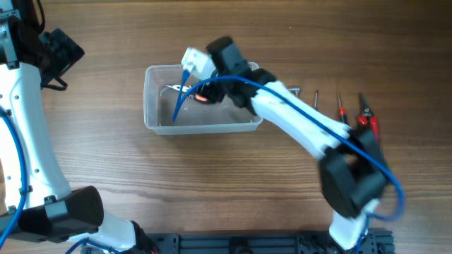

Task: Pack container
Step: 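Move the right gripper back to the red pruning shears and grasp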

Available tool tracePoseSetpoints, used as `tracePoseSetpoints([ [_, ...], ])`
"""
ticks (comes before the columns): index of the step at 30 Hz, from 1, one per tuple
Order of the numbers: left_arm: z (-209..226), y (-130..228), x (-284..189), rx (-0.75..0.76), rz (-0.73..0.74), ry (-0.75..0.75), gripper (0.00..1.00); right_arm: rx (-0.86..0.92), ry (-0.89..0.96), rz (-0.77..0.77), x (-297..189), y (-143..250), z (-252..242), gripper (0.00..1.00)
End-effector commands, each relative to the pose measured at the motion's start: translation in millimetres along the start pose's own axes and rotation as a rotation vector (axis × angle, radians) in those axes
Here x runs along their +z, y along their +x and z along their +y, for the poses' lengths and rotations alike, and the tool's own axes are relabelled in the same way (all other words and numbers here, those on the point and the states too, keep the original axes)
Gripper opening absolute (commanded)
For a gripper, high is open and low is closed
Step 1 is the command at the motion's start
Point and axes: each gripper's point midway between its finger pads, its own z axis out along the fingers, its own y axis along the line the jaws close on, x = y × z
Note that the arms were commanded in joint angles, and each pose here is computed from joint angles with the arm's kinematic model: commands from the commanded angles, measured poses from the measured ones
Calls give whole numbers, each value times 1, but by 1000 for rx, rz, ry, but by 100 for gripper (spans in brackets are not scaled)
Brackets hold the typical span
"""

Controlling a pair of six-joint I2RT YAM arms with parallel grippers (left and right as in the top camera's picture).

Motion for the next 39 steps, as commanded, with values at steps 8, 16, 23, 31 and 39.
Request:
tracePoseSetpoints([
  [8,0,1,2,2,9,3,100,662,526,38,-213,67,-157,80],
  [16,0,1,2,2,9,3,100,1233,496,439,-224,267,-158,87],
  [23,0,1,2,2,9,3,100,1355,404,685,-209,358,-135,66],
  [31,0,1,2,2,9,3,100,1336,278,830,-195,395,-111,64],
  [39,0,1,2,2,9,3,100,1369,199,881,-187,403,-81,62],
])
